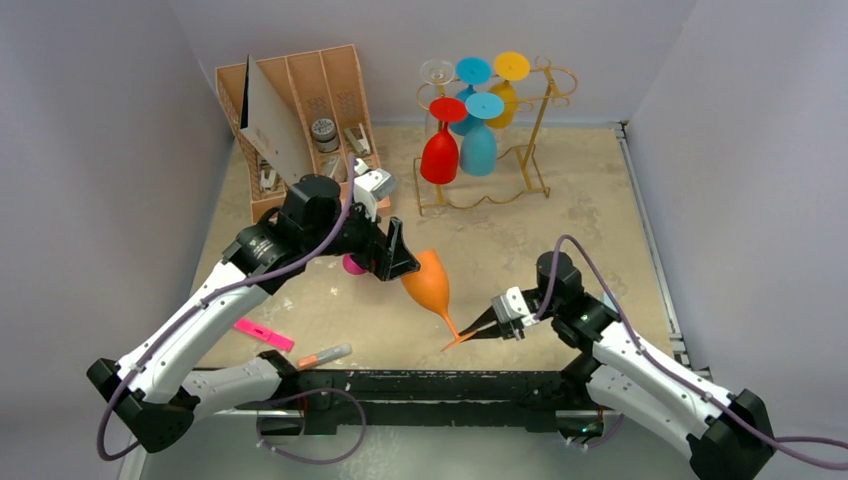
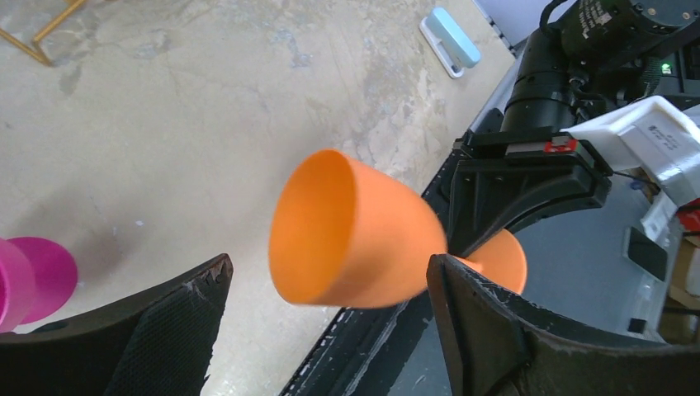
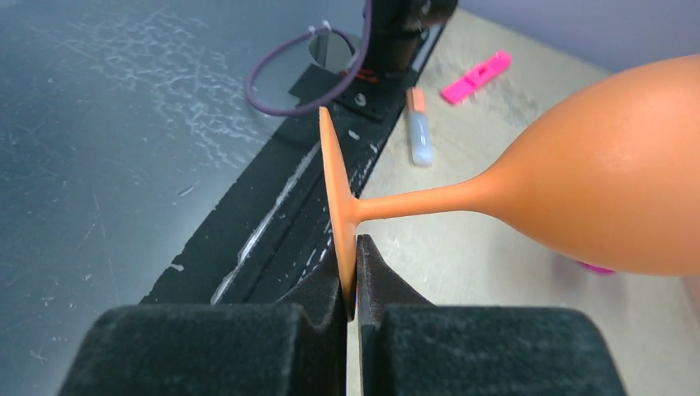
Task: Take the wine glass off the wine glass rack
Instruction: Place the wine glass at the center of the board.
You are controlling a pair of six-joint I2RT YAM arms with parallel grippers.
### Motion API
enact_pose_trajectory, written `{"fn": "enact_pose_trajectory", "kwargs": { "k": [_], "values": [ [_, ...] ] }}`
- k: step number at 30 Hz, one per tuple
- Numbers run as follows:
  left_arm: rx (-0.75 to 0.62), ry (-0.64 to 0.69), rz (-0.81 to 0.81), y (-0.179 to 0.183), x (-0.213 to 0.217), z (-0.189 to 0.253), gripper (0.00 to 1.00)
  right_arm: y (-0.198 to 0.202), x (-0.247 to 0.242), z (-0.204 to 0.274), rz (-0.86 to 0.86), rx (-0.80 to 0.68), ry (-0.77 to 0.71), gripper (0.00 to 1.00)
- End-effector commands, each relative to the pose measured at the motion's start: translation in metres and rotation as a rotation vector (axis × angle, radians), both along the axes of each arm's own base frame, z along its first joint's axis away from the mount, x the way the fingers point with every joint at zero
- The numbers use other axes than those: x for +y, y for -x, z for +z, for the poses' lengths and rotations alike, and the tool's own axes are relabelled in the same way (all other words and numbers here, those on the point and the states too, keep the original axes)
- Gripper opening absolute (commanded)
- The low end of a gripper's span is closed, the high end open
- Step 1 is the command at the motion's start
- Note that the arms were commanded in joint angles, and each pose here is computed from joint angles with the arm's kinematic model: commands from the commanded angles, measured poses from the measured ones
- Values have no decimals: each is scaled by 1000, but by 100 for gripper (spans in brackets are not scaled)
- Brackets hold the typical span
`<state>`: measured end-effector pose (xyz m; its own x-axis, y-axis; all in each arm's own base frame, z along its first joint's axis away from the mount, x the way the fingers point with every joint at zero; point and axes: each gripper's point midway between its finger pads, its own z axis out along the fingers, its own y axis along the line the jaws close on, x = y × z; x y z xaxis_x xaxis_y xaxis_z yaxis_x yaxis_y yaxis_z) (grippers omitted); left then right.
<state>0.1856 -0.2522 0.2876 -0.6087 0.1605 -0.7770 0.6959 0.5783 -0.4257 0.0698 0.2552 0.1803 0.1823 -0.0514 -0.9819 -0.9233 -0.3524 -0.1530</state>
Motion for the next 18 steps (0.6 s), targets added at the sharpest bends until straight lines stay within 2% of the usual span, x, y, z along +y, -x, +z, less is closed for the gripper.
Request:
{"fn": "enact_pose_trajectory", "kwargs": {
  "k": [1,4,12,14,18],
  "values": [
    [24,109,-89,4,-13,22,86,25,-8,20,136,-102,-109,0],
    [59,176,-148,7,-17,28,84,29,-11,22,146,-102,-103,0],
    [125,332,-464,49,-29,47,78,31,-13,19,160,-105,-83,0],
    [160,325,-501,54,-28,40,76,30,-13,18,159,-109,-86,0],
    [205,266,-456,49,-26,19,75,28,-11,21,152,-129,-99,0]
  ]
}}
